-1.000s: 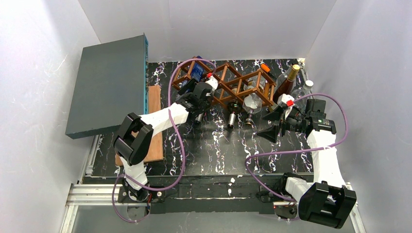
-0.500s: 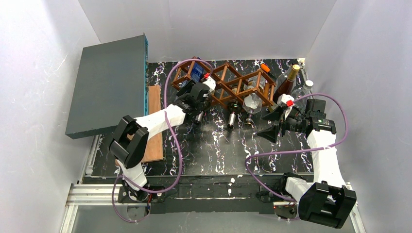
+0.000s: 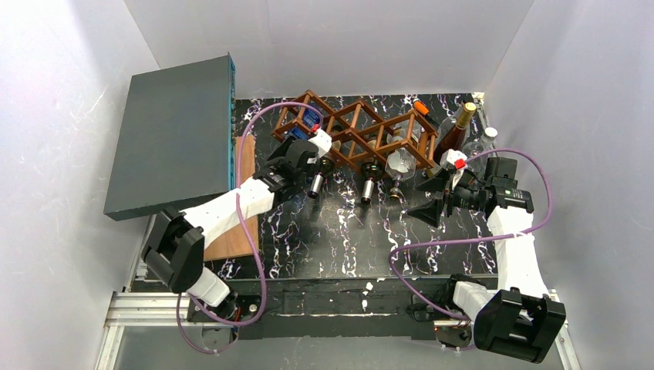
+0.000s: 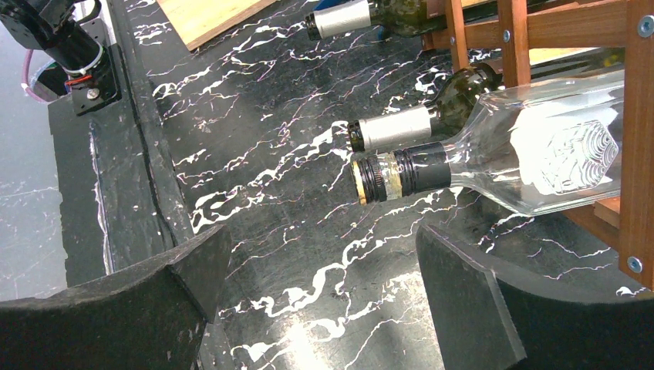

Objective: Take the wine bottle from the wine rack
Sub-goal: Pick up the wine bottle from the wine rack.

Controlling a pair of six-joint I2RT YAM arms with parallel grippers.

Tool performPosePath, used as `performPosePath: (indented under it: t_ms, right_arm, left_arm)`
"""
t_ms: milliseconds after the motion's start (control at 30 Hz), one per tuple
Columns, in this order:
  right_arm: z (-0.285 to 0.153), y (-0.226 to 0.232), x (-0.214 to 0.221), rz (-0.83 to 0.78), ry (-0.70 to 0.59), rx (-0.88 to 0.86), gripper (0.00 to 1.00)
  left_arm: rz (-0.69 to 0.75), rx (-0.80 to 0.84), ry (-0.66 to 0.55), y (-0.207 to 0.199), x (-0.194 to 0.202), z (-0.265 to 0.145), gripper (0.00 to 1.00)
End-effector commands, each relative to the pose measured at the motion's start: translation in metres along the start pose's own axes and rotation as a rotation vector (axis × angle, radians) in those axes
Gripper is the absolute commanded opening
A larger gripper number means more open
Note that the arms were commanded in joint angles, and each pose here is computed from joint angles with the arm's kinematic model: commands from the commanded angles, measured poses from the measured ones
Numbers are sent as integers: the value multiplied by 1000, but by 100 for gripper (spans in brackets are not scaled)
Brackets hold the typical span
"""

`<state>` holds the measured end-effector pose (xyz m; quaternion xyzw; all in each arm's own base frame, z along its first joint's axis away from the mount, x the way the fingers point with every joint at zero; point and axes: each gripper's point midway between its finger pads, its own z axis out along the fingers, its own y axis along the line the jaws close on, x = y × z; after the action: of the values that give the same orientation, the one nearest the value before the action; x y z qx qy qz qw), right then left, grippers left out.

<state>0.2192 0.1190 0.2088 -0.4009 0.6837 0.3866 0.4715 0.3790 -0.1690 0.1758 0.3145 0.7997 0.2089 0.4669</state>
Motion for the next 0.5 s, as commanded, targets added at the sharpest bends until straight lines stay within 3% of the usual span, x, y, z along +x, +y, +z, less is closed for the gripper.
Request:
performPosePath:
  t_ms: [0, 467]
  right_arm:
    - [0, 2, 0, -11, -9, -3, 99]
    - [0, 3, -1, -16, -11, -3, 98]
  left_arm:
    - [-114, -4, -93, 20, -21, -33, 0]
    - [-160, 36, -127, 24, -19, -73, 0]
